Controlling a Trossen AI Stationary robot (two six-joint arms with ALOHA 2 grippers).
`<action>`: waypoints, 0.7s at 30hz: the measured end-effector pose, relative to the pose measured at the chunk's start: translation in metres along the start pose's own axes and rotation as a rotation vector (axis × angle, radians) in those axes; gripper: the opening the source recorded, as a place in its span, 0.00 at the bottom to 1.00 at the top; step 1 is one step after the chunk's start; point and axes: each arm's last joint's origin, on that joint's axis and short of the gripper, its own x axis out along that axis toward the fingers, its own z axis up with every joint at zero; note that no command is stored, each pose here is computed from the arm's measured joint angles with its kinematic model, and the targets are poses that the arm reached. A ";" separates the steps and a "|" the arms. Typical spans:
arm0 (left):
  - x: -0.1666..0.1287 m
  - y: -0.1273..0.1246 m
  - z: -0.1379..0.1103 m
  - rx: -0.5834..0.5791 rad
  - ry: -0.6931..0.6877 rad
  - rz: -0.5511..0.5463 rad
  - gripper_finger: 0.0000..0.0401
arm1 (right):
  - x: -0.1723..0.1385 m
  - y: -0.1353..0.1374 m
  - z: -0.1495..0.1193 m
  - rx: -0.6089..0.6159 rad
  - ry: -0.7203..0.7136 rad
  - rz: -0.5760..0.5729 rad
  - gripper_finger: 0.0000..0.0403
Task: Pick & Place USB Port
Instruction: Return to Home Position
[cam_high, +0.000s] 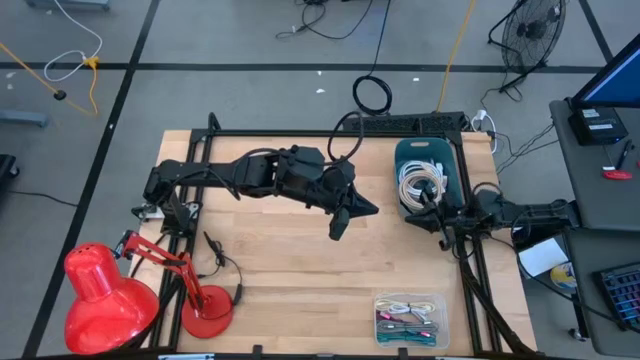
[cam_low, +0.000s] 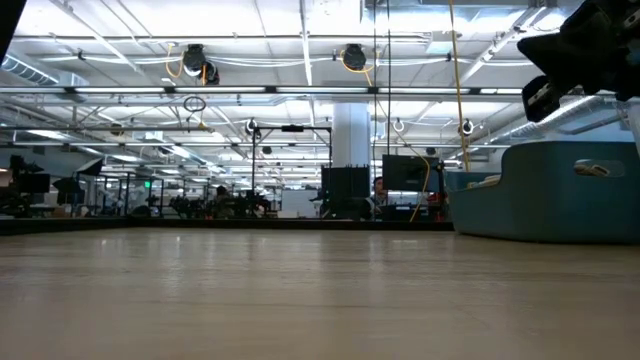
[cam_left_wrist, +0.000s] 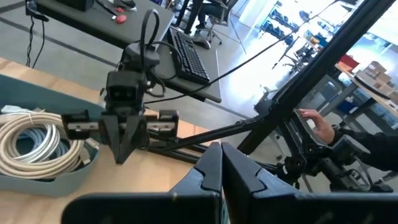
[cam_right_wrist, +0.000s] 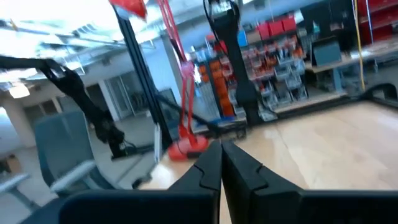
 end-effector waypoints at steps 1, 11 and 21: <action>0.000 0.000 0.000 0.003 0.002 0.001 0.00 | 0.000 0.000 0.001 -0.002 -0.013 0.004 0.00; -0.002 0.016 -0.004 0.055 0.080 0.069 0.01 | 0.001 -0.001 -0.001 0.002 0.016 -0.006 0.00; -0.001 0.027 -0.007 0.072 0.108 0.103 0.00 | 0.001 -0.001 -0.002 0.003 0.025 -0.009 0.00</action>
